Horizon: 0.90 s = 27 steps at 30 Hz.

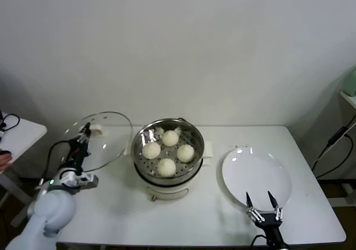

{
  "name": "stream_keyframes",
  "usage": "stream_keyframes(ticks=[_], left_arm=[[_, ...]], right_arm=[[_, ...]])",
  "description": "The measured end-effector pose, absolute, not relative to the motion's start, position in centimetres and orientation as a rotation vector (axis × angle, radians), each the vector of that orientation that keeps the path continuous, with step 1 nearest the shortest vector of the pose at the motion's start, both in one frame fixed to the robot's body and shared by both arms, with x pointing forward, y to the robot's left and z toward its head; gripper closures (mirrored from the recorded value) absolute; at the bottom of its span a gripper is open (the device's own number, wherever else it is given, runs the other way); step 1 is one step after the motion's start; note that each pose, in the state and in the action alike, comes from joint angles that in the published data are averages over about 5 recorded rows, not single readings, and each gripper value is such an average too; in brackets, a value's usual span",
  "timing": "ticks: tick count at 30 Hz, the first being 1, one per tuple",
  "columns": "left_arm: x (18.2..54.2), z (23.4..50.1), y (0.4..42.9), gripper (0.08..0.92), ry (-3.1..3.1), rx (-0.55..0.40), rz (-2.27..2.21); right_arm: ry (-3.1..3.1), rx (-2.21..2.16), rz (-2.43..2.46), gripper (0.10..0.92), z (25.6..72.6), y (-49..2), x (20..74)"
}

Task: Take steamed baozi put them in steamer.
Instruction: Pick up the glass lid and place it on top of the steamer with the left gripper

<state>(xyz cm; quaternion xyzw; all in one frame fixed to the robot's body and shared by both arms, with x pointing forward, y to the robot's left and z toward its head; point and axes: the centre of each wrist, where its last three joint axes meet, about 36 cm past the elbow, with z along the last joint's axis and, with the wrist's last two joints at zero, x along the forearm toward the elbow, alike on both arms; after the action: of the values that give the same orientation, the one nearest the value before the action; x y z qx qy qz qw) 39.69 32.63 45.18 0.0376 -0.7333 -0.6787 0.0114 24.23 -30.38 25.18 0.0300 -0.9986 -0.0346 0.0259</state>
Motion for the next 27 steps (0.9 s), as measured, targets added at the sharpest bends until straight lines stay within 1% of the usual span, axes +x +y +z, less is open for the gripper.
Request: stream_keyframes(ticks=[9,27], left_arm=[[39.9,46.3,28.6,0.865,-2.318,0.089,-2.108],[40.7,46.3,20.3,0.865,-2.370,0.017,-2.092]], right_arm=[[-3.084,0.098,-0.097,0.200,25.3,-30.5,24.2],[-3.080,0.098,-0.089,0.200,25.2,-30.6,24.2]])
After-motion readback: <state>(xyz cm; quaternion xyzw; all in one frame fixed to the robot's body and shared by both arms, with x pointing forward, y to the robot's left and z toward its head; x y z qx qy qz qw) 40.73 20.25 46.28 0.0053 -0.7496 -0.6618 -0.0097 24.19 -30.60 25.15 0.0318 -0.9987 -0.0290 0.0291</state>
